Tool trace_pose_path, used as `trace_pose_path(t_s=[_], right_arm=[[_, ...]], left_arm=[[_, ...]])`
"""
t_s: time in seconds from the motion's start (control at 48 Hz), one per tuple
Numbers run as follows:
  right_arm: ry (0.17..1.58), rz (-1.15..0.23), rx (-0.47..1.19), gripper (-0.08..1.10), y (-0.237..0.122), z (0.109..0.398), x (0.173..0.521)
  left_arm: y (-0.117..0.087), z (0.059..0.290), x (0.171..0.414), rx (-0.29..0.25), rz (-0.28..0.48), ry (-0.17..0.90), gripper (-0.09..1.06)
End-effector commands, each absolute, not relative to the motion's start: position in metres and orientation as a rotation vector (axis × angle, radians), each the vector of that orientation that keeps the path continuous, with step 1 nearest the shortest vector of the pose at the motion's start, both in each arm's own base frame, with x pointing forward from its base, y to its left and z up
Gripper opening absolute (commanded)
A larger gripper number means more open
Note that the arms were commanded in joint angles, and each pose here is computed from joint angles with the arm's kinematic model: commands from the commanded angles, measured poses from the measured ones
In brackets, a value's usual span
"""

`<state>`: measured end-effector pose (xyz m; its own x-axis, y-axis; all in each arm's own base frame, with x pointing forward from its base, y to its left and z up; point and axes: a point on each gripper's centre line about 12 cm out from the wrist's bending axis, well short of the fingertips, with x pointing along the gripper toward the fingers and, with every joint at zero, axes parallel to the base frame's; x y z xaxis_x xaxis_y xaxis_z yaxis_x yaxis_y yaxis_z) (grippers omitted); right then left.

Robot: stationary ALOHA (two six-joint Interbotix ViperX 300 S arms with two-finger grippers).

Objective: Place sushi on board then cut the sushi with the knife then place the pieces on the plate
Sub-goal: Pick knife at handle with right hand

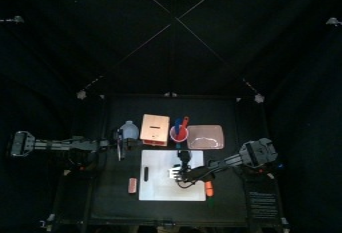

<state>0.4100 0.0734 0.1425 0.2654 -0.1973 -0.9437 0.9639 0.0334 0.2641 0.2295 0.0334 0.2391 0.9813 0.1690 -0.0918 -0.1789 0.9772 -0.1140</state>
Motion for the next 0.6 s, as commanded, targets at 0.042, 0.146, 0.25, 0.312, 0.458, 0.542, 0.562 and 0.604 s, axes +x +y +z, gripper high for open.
trace_pose_path(t_s=[0.042,0.146,0.25,0.312,0.458,0.542,0.562,0.604], right_arm=[[0.84,-1.092,1.194,0.63,0.075,0.1565,0.4188],[0.852,-1.123,1.173,0.68,0.074,0.1524,0.4179],[0.856,-1.134,1.166,0.75,0.0733,0.1514,0.4162],[0.856,-1.138,1.166,0.8,0.0732,0.1503,0.4159],[0.851,-1.137,1.173,0.88,0.0723,0.1495,0.4195],[0.85,-1.131,1.176,0.88,0.073,0.1492,0.422],[0.849,-1.13,1.177,0.89,0.0731,0.1497,0.4224],[0.85,-1.126,1.173,0.88,0.0731,0.1512,0.4228]], left_arm=[[0.0337,0.2442,0.2316,-0.12,0.175,0.065,-0.02],[0.0337,0.2434,0.2313,-0.122,0.175,0.068,-0.02],[0.0336,0.2419,0.2308,-0.122,0.175,0.074,-0.02],[0.0338,0.2408,0.2305,-0.121,0.176,0.08,-0.02],[0.0343,0.2386,0.2301,-0.122,0.178,0.095,-0.02],[0.0338,0.238,0.2299,-0.123,0.176,0.102,-0.02],[0.0339,0.2377,0.23,-0.124,0.177,0.103,-0.02],[0.0338,0.2375,0.23,-0.123,0.177,0.105,-0.02]])
